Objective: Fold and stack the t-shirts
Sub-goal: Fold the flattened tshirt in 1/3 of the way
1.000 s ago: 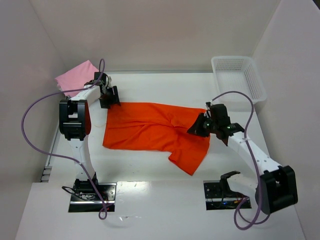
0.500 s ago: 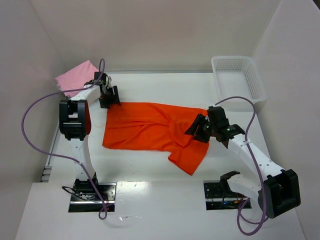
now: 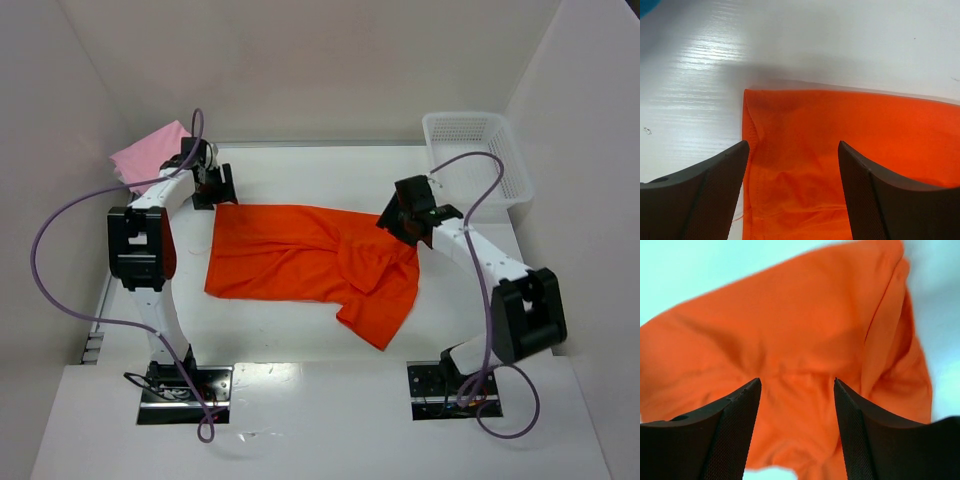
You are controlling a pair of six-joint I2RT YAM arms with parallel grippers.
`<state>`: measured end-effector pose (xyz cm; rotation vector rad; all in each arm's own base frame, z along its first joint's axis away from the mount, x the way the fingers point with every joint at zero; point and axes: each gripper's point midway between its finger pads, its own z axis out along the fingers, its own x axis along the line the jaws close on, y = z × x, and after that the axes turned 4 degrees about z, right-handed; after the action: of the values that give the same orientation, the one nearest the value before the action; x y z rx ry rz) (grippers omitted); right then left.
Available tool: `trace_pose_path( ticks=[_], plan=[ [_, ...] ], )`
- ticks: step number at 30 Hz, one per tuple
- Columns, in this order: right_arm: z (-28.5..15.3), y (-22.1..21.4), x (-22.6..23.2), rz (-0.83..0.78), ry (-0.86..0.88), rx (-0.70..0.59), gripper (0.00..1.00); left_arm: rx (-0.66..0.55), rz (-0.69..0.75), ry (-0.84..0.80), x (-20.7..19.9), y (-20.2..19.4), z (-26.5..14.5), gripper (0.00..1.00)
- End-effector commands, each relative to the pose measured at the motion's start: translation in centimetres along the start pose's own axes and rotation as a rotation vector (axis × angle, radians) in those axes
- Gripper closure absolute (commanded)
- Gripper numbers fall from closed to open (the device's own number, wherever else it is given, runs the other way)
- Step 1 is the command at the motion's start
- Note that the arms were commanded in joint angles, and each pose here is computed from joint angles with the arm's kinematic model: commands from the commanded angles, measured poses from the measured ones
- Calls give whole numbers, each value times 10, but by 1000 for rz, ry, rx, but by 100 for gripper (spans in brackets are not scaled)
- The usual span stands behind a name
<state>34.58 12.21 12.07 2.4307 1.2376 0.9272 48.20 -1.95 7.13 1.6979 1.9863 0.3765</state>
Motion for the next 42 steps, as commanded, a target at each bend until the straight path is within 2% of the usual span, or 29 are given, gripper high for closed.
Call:
trace_pose_path(
  ticks=[1,3,6,8,12,13,14,18,26,29,30,39,42],
  plan=[
    [34,26,-11,-34,-118,-104,34,-2,29,0,3,2,5,20],
    [46,26,-11,-45,-126,-109,34,-1,28,1,3,3,7,20],
    [61,29,-20,-72,-175,-115,42,1,28,-11,1,4,9,22],
    [69,38,-27,-67,-203,-122,50,24,26,-33,-1,-2,16,22],
    [84,50,-34,-79,-249,-136,68,32,25,-53,-4,-2,23,29],
    [86,53,-31,-94,-246,-138,71,41,23,-52,-3,-4,26,34],
    [89,53,-32,-118,-252,-131,77,42,23,-61,-5,-4,26,36],
    [108,45,-39,-165,-289,-91,88,52,30,-55,-7,-8,30,47],
    [137,31,-39,-214,-292,-16,91,125,30,43,4,-28,45,70],
    [141,37,-39,-225,-293,-20,91,126,10,80,10,-26,49,84],
    [143,38,-37,-225,-292,-21,91,122,10,79,9,-23,47,93],
    [169,52,-29,-247,-284,34,91,90,-7,95,6,12,57,98],
    [178,69,-18,-258,-270,12,91,102,-7,97,7,15,67,98]
  ],
)
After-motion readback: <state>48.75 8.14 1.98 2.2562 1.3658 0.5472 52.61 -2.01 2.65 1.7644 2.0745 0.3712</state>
